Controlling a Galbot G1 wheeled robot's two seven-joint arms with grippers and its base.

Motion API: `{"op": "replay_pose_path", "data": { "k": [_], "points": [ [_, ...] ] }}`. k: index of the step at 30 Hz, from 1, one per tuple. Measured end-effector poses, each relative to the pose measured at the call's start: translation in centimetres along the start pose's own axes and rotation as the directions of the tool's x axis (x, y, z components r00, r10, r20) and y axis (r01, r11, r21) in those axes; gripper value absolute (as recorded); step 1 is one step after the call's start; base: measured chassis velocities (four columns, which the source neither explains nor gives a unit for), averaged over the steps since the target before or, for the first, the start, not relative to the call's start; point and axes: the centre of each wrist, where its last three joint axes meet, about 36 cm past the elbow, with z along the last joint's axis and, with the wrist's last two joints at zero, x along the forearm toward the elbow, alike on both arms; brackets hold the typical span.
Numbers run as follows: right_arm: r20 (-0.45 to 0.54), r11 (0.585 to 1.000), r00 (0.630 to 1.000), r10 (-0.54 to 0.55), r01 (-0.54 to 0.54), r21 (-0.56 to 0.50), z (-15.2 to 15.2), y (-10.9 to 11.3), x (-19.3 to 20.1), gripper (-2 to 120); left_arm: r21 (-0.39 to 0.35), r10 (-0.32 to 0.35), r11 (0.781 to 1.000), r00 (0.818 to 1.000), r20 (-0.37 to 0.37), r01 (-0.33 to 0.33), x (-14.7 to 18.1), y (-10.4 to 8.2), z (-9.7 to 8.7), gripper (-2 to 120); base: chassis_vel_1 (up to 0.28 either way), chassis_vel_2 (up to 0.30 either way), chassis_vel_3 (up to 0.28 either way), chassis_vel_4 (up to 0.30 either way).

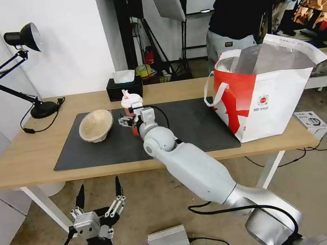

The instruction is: Pick up the trash from the table and place it into the takeout bag.

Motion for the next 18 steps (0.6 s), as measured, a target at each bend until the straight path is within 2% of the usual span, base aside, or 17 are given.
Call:
{"op": "replay_pose_path", "data": {
  "k": [3,4,6,7,10,12,16,18],
  "points": [
    [-0.02,0.999,0.999,-0.025,0.024,-0.046,0.2,0.3,0.4,77,-0.002,0.0,1.0,1.0,-0.002,0.0,0.1,0.0,0.0,100,0.0,0.0,0.0,0.0],
    [-0.02,0.999,0.999,-0.025,0.024,-0.046,0.2,0.3,0.4,77,-0.002,0.0,1.0,1.0,-0.002,0.0,0.1,0.0,0.0,100,0.0,0.0,0.0,0.0],
    [-0.021,0.998,0.999,-0.034,0.032,-0.053,0.3,0.5,0.7,67,-0.004,0.0,1.0,1.0,-0.004,0.0,0.2,0.0,0.0,100,0.0,0.0,0.0,0.0],
    [-0.021,0.998,0.999,-0.034,0.032,-0.053,0.3,0.5,0.7,67,-0.004,0.0,1.0,1.0,-0.004,0.0,0.2,0.0,0.0,100,0.0,0.0,0.0,0.0],
    [-0.022,0.998,0.999,-0.037,0.036,-0.055,0.3,0.7,0.9,52,-0.007,-0.001,1.0,1.0,-0.002,0.001,0.1,0.1,0.0,100,0.0,0.0,0.0,0.0],
    [-0.023,0.998,0.999,-0.036,0.035,-0.057,0.3,0.7,0.9,48,-0.008,-0.003,1.0,1.0,0.0,0.003,0.1,0.2,0.0,100,0.0,0.0,0.0,0.0],
    [-0.026,0.998,0.999,-0.034,0.033,-0.06,0.5,0.7,1.1,29,-0.009,-0.004,1.0,1.0,0.002,0.004,0.0,0.3,0.0,100,0.0,0.0,0.0,0.0],
    [-0.025,0.998,0.999,-0.034,0.032,-0.062,0.5,0.7,1.2,26,-0.008,-0.004,1.0,1.0,0.002,0.004,0.0,0.2,0.0,100,0.0,0.0,0.0,0.0]
  ]
}}
